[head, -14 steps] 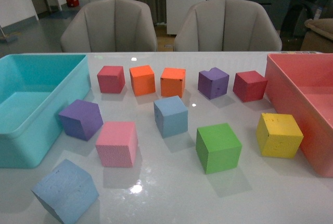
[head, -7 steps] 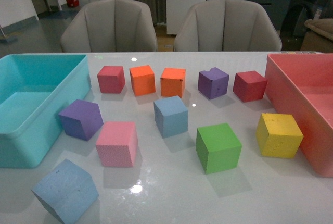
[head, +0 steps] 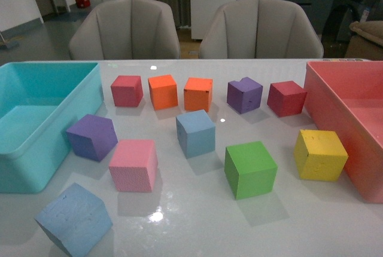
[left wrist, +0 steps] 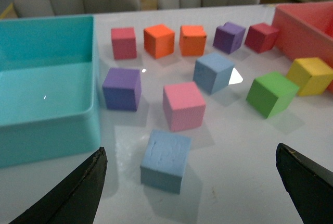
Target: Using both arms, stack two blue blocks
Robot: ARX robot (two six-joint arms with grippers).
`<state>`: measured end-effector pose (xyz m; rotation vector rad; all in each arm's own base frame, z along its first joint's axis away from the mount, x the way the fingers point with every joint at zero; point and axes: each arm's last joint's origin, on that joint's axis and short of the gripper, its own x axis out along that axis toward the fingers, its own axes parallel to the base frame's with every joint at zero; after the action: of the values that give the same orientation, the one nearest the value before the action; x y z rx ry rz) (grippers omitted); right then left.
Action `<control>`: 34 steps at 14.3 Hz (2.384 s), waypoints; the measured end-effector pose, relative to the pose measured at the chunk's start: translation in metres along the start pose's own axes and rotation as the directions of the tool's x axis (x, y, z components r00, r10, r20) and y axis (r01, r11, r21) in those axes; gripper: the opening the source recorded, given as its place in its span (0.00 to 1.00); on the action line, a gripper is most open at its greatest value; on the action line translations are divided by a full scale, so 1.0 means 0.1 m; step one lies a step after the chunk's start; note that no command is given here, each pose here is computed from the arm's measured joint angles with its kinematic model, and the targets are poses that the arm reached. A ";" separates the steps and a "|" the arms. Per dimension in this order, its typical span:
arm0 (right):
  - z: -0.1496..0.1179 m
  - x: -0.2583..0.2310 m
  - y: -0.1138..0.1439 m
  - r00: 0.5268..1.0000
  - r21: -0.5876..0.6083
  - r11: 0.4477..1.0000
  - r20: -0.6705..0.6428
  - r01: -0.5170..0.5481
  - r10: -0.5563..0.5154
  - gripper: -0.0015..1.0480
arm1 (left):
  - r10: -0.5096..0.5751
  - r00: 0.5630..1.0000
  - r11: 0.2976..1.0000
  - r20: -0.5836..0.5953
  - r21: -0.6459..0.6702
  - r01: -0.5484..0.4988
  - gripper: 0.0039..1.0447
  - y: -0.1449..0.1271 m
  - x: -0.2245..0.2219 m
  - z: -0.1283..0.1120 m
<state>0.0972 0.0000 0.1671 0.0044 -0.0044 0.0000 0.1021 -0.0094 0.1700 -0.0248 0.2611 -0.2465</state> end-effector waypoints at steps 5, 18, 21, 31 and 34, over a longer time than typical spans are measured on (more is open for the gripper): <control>0.00 0.00 0.00 1.000 0.000 1.000 0.000 0.000 0.000 0.94 | -0.146 0.989 0.989 -0.033 0.032 0.147 0.94 -0.21 0.51 0.06; 0.00 0.00 0.00 1.000 0.000 1.000 0.001 0.000 0.000 0.94 | -0.060 0.944 0.998 -0.325 -0.041 0.049 0.94 0.08 1.62 -0.50; 0.00 0.00 0.00 1.000 0.000 1.000 0.001 0.000 0.000 0.94 | -0.035 0.947 0.999 -0.320 -0.040 0.023 0.94 0.13 1.68 -0.50; 0.00 0.00 0.00 1.000 0.000 1.000 0.001 0.000 0.000 0.94 | -0.037 0.910 0.999 -0.412 -0.010 0.036 0.94 0.17 1.77 -0.83; 0.00 0.00 0.00 1.000 0.000 1.000 0.001 0.000 0.000 0.94 | -0.033 0.917 0.999 -0.399 0.007 0.039 0.69 0.17 1.78 -0.81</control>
<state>0.0972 0.0000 0.1672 0.0044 -0.0055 0.0000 0.2517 -0.0357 0.0464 0.0359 0.6669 -0.2894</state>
